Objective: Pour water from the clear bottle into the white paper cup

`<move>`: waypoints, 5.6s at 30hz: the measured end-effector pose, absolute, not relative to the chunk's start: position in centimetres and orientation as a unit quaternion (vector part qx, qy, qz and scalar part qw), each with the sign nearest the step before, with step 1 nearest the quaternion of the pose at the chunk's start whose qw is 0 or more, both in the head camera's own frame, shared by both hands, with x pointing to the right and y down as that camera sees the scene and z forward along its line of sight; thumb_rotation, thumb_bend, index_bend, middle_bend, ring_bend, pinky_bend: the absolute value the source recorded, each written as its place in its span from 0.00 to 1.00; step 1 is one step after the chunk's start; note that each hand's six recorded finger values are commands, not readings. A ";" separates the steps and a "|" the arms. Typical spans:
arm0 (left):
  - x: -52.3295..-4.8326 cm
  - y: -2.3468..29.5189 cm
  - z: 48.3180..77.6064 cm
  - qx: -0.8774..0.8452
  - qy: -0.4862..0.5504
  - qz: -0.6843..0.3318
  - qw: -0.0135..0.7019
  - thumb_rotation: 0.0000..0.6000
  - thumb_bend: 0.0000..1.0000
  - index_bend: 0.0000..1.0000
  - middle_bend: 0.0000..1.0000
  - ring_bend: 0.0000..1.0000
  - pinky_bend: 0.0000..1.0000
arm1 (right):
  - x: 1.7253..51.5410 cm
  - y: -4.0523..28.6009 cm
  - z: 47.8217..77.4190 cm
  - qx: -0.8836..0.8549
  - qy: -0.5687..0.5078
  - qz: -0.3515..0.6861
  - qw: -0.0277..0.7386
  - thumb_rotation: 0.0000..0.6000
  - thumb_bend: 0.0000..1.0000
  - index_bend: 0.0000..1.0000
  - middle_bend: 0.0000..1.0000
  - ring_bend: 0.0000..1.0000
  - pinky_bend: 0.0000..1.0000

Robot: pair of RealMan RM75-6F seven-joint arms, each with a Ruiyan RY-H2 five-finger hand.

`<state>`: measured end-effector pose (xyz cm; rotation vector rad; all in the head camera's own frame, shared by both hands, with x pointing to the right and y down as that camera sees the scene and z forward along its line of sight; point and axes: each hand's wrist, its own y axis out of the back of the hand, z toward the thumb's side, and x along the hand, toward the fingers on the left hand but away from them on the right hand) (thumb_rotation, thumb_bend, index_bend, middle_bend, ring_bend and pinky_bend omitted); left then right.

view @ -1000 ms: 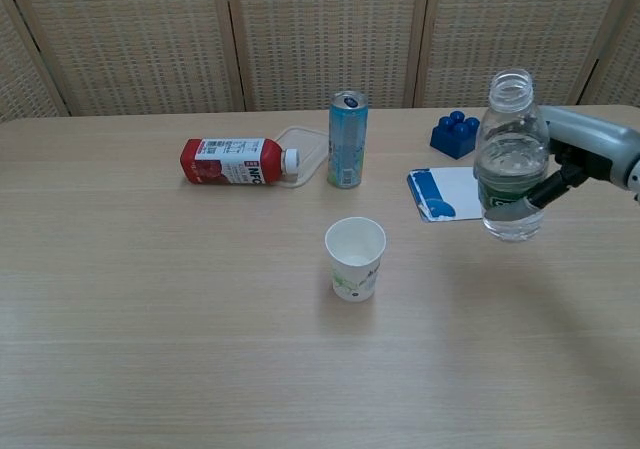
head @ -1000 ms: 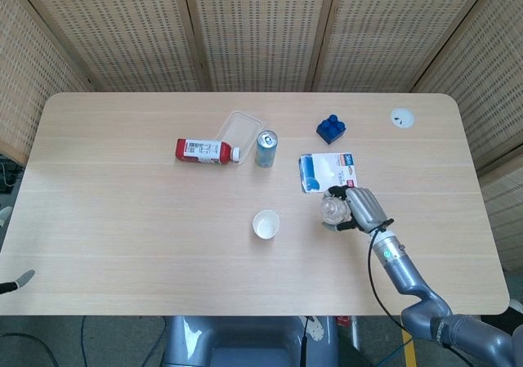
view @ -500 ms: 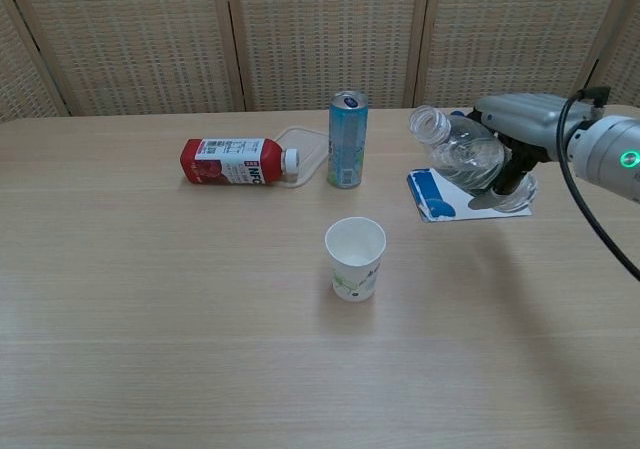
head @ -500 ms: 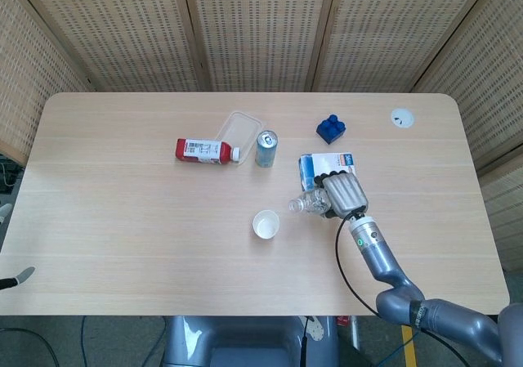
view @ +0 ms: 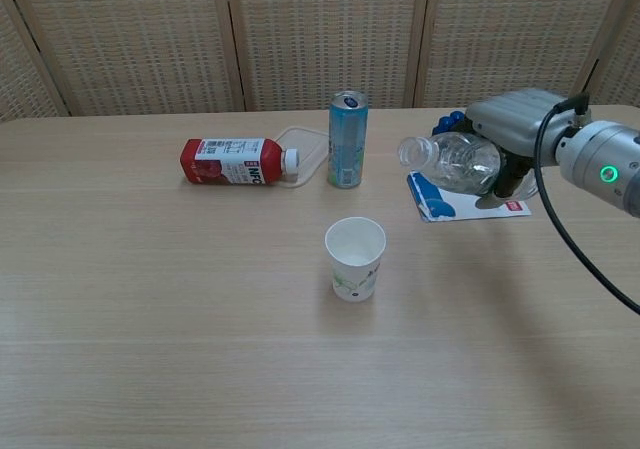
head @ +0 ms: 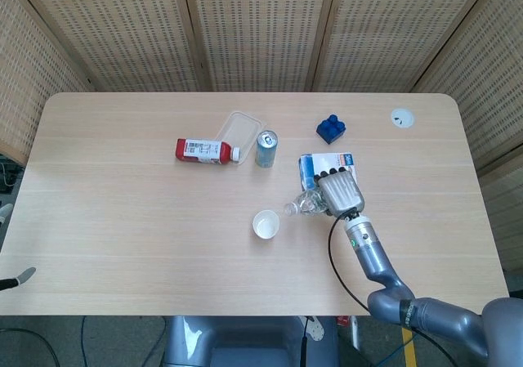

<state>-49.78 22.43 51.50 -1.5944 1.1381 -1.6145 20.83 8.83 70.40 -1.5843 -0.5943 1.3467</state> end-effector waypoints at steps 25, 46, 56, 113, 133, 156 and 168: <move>-49.9 22.3 51.7 -0.598 0.426 -0.611 0.294 1.00 0.09 0.00 0.00 0.00 0.00 | 18.6 9.7 70.9 -0.567 -0.191 0.617 0.511 1.00 0.63 0.62 0.62 0.53 0.62; -50.1 22.3 51.6 -0.598 0.425 -0.612 0.293 1.00 0.09 0.00 0.00 0.00 0.00 | 17.6 9.7 70.4 -0.533 -0.177 0.633 0.532 1.00 0.63 0.62 0.62 0.53 0.62; -50.1 22.3 51.6 -0.599 0.426 -0.612 0.293 1.00 0.09 0.00 0.00 0.00 0.00 | 17.5 9.7 70.3 -0.511 -0.163 0.626 0.566 1.00 0.63 0.62 0.62 0.54 0.62; -49.3 22.7 52.4 -0.610 0.407 -0.615 0.289 1.00 0.09 0.00 0.00 0.00 0.00 | 22.4 13.1 74.9 -0.778 -0.453 0.425 0.100 1.00 0.48 0.62 0.62 0.54 0.53; -49.1 22.8 52.2 -0.615 0.407 -0.608 0.294 1.00 0.09 0.00 0.00 0.00 0.00 | 23.3 13.5 76.0 -0.782 -0.472 0.399 0.082 1.00 0.00 0.30 0.23 0.20 0.30; -48.9 23.1 51.6 -0.618 0.411 -0.600 0.298 1.00 0.09 0.00 0.00 0.00 0.00 | 27.8 14.0 72.9 -0.781 -0.388 0.471 0.131 1.00 0.00 0.00 0.00 0.00 0.00; -49.0 23.4 50.8 -0.606 0.420 -0.599 0.314 1.00 0.09 0.00 0.00 0.00 0.00 | 36.4 14.2 68.0 -0.711 -0.364 0.551 0.244 1.00 0.00 0.00 0.00 0.00 0.00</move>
